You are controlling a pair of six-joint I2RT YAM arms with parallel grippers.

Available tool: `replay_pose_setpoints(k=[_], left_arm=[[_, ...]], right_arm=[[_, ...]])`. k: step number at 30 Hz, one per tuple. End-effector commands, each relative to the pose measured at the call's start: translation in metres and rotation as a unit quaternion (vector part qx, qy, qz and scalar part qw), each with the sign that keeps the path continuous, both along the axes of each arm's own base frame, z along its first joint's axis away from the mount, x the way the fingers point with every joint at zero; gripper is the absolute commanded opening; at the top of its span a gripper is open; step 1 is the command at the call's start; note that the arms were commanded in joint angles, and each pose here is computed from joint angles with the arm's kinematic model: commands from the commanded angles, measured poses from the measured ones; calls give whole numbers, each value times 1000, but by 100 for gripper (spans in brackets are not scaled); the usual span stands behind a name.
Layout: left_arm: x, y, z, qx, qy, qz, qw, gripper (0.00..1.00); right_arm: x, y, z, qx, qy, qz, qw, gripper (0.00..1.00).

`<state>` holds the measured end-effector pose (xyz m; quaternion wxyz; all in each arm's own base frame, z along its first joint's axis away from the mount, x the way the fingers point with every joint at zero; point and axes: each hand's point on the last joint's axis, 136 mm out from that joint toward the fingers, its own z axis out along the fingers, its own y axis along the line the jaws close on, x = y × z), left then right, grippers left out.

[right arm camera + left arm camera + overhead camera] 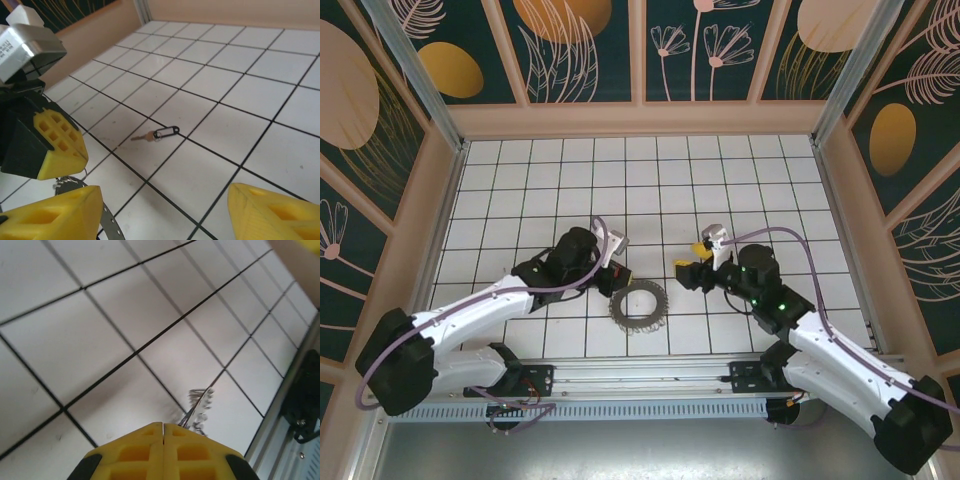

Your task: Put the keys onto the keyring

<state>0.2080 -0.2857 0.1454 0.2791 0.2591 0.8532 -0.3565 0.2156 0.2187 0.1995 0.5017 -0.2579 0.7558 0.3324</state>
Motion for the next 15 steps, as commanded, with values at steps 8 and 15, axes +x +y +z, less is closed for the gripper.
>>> replay_pose_setpoints(k=[8, 15], left_arm=[[-32, -13, 55, -49, -130, -160, 977, 0], [-45, -16, 80, -69, -181, -214, 957, 0]], right_arm=[[-37, 13, 47, 75, -67, 97, 990, 65], [-60, 31, 65, 86, -98, 164, 978, 64]])
